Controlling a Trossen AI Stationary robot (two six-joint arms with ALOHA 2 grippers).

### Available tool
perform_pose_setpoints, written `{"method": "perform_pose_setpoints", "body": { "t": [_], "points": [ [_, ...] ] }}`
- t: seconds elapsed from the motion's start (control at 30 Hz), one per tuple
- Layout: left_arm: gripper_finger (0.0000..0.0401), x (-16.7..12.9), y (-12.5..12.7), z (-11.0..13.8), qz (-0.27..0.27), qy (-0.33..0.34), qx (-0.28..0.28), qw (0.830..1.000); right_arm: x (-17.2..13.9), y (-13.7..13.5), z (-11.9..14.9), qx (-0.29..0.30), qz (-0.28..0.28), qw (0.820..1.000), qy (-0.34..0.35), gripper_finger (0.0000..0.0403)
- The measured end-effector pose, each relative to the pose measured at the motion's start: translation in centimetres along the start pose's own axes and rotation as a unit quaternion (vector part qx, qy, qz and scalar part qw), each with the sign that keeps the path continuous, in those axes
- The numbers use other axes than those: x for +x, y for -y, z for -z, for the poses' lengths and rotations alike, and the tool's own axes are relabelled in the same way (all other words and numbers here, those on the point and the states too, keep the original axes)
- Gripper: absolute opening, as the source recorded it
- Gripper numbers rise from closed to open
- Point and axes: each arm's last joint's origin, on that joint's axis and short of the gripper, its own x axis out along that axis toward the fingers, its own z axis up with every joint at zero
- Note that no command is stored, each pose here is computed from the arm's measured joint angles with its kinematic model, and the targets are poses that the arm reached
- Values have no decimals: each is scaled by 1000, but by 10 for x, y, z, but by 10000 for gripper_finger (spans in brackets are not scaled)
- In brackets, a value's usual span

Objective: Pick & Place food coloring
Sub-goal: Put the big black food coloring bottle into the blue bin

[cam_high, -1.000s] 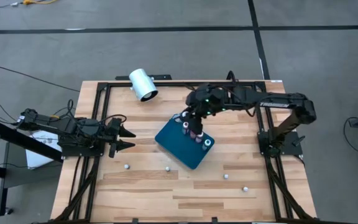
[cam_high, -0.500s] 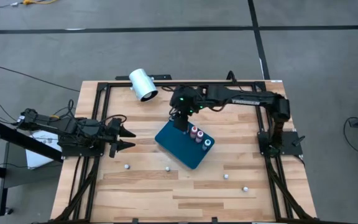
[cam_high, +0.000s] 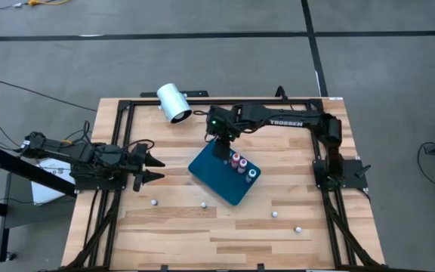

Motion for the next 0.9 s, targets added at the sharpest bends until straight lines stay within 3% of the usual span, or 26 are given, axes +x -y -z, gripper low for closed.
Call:
{"method": "perform_pose_setpoints", "body": {
  "t": [0.17,0.5,0.9],
  "points": [
    [233,0,0,0,0,0,0,1000,17,-2,0,-8,-3,1000,-13,149],
    [233,0,0,0,0,0,-4,1000,16,2,0,-6,-1,1000,-11,161],
    [233,0,0,0,4,-2,-7,1000,60,3,7,-17,-3,998,-62,158]
  ]
}}
